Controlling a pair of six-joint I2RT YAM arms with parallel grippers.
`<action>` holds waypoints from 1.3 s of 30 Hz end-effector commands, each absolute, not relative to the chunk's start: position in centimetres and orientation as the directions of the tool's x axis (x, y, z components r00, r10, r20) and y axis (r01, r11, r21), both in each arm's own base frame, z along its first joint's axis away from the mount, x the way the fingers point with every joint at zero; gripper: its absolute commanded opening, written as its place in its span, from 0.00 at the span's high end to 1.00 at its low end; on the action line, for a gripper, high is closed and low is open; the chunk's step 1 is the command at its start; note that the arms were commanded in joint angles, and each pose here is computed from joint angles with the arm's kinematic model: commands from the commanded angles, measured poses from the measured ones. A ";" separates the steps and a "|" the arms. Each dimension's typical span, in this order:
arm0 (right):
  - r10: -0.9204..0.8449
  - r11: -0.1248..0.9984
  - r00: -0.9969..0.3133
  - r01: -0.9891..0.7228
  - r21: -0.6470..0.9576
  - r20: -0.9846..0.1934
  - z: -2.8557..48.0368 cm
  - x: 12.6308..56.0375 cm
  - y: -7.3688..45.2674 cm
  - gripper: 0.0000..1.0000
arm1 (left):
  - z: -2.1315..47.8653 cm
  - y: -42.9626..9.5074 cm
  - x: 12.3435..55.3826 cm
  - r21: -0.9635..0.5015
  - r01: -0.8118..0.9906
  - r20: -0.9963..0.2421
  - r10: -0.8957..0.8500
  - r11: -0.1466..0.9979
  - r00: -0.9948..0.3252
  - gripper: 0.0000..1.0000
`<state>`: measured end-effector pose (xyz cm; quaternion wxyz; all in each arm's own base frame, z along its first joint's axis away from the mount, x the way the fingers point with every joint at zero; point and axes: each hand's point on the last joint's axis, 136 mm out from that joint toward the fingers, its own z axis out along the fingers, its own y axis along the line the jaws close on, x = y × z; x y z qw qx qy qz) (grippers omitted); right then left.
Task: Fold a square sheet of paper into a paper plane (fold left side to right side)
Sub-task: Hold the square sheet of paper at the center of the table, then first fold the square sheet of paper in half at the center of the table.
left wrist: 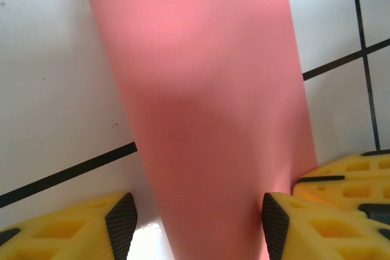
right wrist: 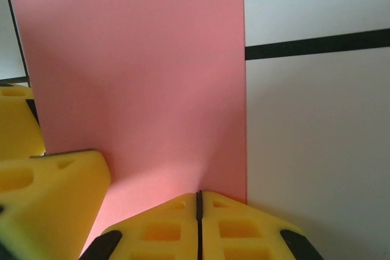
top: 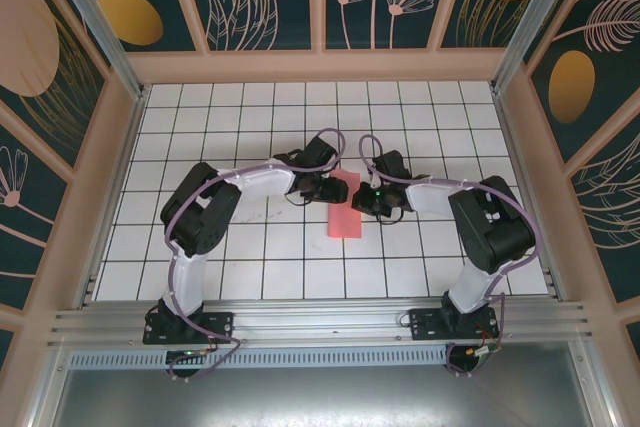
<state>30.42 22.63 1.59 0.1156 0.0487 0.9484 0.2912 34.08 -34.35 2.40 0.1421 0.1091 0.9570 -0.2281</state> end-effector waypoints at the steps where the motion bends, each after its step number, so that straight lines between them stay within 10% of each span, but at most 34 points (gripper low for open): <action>1: 0.143 0.874 -0.982 0.068 0.481 -0.122 -1.1 28.8 21.3 0.92 | 4.2 -33.6 35.0 -0.414 0.269 -0.379 0.104 0.870 -0.919 0.35; 6: 0.145 0.879 -0.982 0.070 0.472 -0.124 -1.2 28.7 21.1 0.92 | 7.7 -32.8 35.4 -0.441 0.273 -0.440 0.059 0.855 -0.896 0.35; 15: 0.139 0.882 -0.983 0.067 0.466 -0.123 -1.2 28.7 21.1 0.92 | 7.9 -37.0 32.2 -0.688 0.328 -0.348 0.103 0.647 -0.932 0.72; 39: 0.120 0.892 -0.987 0.061 0.448 -0.105 -1.6 28.1 20.7 0.92 | -0.2 -32.7 31.8 -0.539 0.266 -0.254 0.148 0.799 -0.956 0.84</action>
